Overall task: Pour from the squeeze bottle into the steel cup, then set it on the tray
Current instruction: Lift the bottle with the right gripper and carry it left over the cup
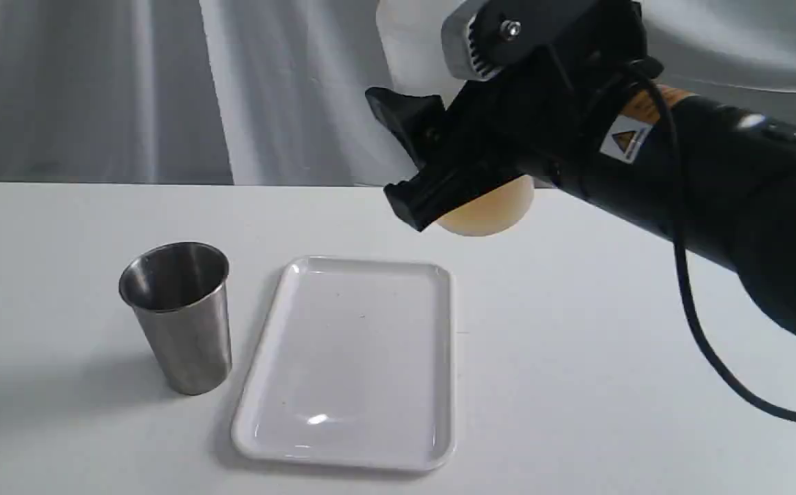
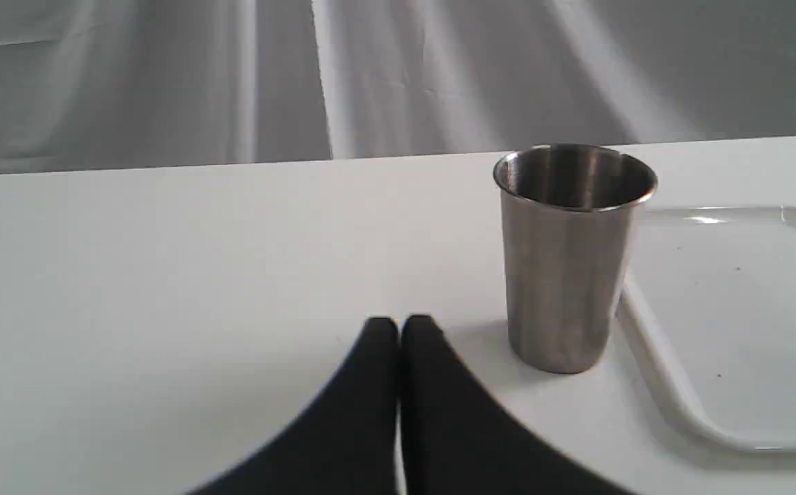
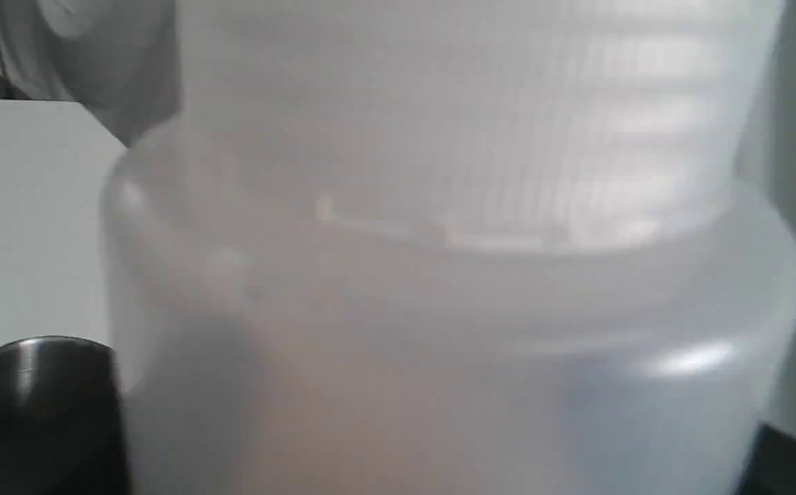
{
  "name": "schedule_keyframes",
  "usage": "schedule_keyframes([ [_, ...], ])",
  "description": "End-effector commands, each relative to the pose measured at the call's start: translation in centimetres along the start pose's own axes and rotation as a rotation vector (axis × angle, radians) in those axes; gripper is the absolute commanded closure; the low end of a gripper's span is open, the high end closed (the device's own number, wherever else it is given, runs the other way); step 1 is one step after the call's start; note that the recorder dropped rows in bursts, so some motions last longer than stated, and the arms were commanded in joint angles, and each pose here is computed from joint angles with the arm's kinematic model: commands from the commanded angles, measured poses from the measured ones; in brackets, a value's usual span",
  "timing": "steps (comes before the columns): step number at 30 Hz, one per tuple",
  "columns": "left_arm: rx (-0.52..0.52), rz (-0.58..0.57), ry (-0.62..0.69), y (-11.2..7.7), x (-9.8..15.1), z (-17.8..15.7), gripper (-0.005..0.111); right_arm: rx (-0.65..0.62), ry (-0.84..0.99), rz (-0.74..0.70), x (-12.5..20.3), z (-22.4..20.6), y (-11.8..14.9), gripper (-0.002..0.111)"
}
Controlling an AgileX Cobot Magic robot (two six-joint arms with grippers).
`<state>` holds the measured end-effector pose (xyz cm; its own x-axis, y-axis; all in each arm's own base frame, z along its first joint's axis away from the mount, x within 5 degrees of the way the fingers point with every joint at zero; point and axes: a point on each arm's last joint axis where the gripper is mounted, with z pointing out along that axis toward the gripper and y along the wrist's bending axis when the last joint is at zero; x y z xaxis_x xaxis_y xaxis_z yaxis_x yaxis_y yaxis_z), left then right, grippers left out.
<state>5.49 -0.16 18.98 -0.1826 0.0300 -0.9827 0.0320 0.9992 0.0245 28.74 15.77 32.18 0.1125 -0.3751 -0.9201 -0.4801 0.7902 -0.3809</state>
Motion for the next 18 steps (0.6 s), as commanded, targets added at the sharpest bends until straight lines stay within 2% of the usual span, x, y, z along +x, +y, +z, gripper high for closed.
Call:
schedule_keyframes([
  [1, -0.001, -0.007, -0.006, 0.0, 0.1, 0.0, 0.107, -0.056, -0.041, -0.003, -0.6, 0.1, 0.1, 0.108],
  [6, -0.001, -0.004, -0.006, 0.0, 0.1, 0.0, 0.107, -0.134, 0.087, 0.014, 0.0, 1.6, 0.5, 0.108],
  [10, -0.001, -0.004, -0.006, 0.0, 0.1, 0.0, 0.107, -0.054, 0.248, 0.083, 0.6, 3.1, -0.4, 0.108],
  [13, -0.001, -0.004, -0.006, 0.0, 0.1, 0.0, 0.107, 0.003, 0.280, 0.095, 0.6, 3.9, -1.1, 0.108],
  [16, -0.001, -0.006, -0.006, 0.0, 0.1, 0.0, 0.107, 0.014, 0.293, 0.064, 0.6, 4.9, -0.6, 0.108],
  [18, -0.001, -0.006, -0.006, 0.0, 0.1, 0.0, 0.107, 0.070, 0.327, 0.093, 0.7, 5.6, -0.3, 0.108],
])
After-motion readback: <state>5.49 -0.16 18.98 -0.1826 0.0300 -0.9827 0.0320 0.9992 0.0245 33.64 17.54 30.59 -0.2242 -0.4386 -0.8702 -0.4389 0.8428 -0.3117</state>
